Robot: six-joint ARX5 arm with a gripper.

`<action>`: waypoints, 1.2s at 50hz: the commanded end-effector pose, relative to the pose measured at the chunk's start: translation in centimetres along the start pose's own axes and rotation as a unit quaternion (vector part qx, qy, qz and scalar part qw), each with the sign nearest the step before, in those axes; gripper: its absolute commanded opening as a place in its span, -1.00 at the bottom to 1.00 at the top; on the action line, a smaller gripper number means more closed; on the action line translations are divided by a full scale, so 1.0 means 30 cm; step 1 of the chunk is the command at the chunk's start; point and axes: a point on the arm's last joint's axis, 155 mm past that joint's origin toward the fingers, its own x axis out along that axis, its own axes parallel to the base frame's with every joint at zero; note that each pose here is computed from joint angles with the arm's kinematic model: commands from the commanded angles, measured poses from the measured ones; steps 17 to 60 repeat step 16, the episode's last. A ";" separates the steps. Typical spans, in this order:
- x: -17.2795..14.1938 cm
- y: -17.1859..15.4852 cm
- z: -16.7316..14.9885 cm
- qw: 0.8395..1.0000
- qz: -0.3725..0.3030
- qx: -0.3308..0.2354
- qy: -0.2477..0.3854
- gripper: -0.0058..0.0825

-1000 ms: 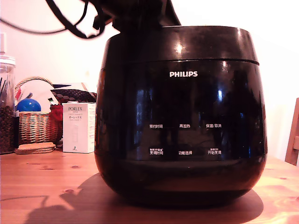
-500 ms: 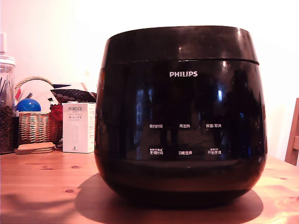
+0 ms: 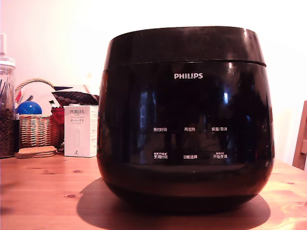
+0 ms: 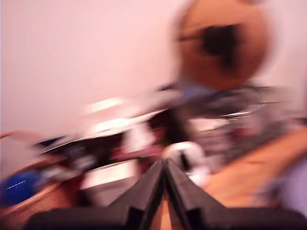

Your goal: Close the rice cooker by pressing the lid down with medium force

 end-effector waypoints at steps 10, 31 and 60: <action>0.005 0.175 -0.041 0.997 0.072 -0.004 0.014 -0.91; 0.003 0.226 -0.052 0.996 0.093 -0.006 0.018 -0.91; 0.003 0.226 -0.052 0.996 0.093 -0.006 0.018 -0.91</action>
